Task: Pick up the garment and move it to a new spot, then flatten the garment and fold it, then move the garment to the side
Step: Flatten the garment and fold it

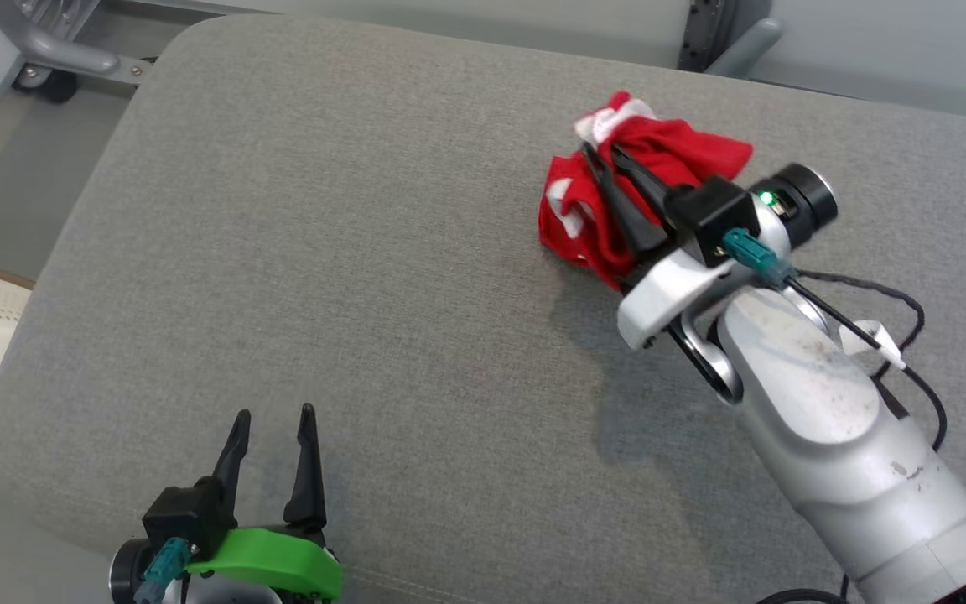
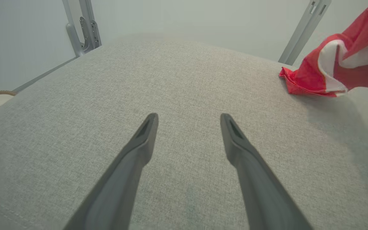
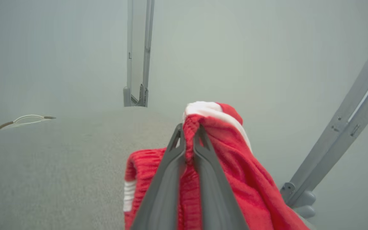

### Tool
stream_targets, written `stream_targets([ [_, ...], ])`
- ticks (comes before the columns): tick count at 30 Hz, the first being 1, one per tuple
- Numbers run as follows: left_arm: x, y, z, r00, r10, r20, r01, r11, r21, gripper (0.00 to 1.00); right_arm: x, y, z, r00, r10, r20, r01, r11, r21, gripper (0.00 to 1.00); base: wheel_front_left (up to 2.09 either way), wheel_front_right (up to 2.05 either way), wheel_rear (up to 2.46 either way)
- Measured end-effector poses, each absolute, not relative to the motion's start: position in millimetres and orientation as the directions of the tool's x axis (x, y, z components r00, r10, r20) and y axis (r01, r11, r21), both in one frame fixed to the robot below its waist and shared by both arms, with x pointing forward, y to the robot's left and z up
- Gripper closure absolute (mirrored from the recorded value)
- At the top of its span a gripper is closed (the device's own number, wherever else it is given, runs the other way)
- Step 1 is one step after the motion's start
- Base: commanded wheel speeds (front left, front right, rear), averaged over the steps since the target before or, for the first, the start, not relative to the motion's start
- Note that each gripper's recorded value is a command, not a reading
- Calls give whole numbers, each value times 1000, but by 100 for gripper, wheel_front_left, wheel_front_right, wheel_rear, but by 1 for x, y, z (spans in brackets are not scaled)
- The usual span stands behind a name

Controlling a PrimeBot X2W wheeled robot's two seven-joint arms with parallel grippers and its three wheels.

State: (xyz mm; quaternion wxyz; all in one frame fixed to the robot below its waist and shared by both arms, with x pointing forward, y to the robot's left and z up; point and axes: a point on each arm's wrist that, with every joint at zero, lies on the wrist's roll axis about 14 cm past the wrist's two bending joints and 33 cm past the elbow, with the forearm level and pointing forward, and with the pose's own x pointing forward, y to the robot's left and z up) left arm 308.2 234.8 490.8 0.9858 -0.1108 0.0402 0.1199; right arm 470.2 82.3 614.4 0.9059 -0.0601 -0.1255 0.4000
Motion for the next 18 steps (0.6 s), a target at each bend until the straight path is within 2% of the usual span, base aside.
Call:
stream_targets([
  [2,303,237,492,966,238,-104,-256,943,-212,0,460,110,647,568,785,248,-747,618,-244,100,0,0,0],
  [6,286,246,490,953,280,-112,-298,931,-212,0,411,170,705,339,868,363,-830,458,-320,100,0,0,0],
  [8,276,251,487,945,302,-122,-322,923,-212,0,390,187,713,257,894,368,-850,390,-355,100,0,0,0],
  [10,270,254,486,940,318,-126,-339,917,-213,0,377,196,702,212,920,329,-867,333,-371,100,0,0,0],
  [12,267,256,485,937,325,-128,-346,913,-215,0,379,191,675,219,943,249,-871,304,-385,100,0,0,0],
  [15,270,252,484,943,305,-130,-327,919,-220,0,394,163,607,285,956,62,-876,286,-387,100,0,0,0],
  [16,272,249,484,947,295,-131,-318,922,-221,0,402,147,584,319,948,-1,-877,295,-379,100,0,0,0],
  [17,284,242,485,958,260,-125,-282,934,-222,0,425,96,530,423,893,-156,-867,348,-356,100,0,0,0],
  [18,289,239,486,962,245,-122,-267,938,-220,0,434,77,517,462,865,-195,-857,379,-348,100,0,0,0],
])
